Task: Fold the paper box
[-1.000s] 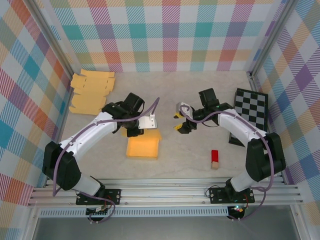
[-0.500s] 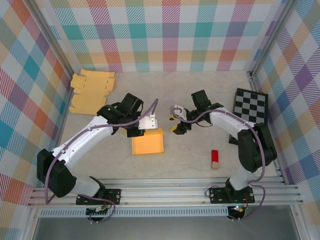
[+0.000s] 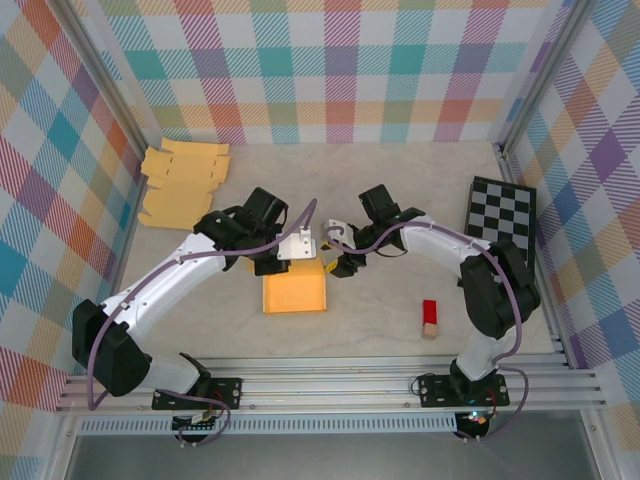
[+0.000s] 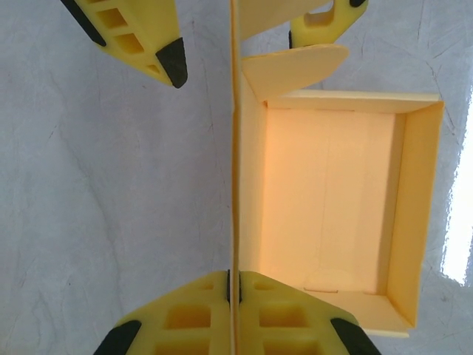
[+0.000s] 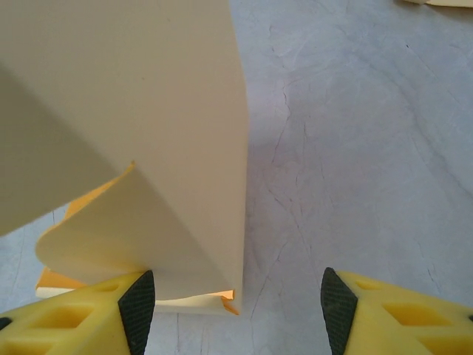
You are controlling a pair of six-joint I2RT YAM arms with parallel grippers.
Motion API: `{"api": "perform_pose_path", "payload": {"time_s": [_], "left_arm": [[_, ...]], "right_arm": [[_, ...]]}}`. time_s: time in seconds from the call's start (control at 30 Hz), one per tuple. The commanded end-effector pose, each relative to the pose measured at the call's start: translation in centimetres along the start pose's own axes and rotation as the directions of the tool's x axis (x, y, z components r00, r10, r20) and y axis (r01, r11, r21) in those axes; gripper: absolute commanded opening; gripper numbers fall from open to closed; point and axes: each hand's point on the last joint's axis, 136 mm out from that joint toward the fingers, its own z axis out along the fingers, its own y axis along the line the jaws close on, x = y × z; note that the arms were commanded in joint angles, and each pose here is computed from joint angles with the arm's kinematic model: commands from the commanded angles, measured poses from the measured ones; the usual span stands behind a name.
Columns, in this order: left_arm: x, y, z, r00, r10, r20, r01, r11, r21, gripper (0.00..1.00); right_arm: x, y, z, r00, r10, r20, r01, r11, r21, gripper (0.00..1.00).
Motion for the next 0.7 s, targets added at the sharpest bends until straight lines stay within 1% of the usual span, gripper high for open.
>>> {"api": "perform_pose_path", "payload": {"time_s": [0.0, 0.2, 0.33, 0.57, 0.67], "left_arm": [[-1.3, 0.3, -0.3, 0.998, -0.014, 0.059, 0.016, 1.0, -0.021, 0.0], [-2.2, 0.1, -0.4, 0.994, -0.047, 0.102, 0.048, 0.999, -0.013, 0.0], [-2.5, -0.3, -0.2, 0.993, -0.046, 0.107, 0.047, 0.999, -0.007, 0.0], [-2.7, -1.0, 0.1, 0.995, -0.037, 0.096, 0.037, 0.999, 0.007, 0.0], [-2.7, -1.2, 0.3, 0.996, -0.031, 0.089, 0.03, 0.999, 0.009, 0.0]], "right_arm": [[-2.7, 1.0, -0.4, 0.996, -0.001, 0.085, 0.006, 0.999, -0.052, 0.64], [-4.1, 1.5, -0.3, 0.991, 0.001, 0.134, 0.006, 0.999, -0.052, 0.64], [-4.8, 1.4, -0.3, 0.988, 0.0, 0.155, 0.007, 0.999, -0.049, 0.63], [-5.5, 1.4, -0.5, 0.987, 0.001, 0.16, 0.009, 0.998, -0.059, 0.51], [-5.9, 1.5, -0.5, 0.987, -0.006, 0.162, 0.016, 0.998, -0.06, 0.5]]}}
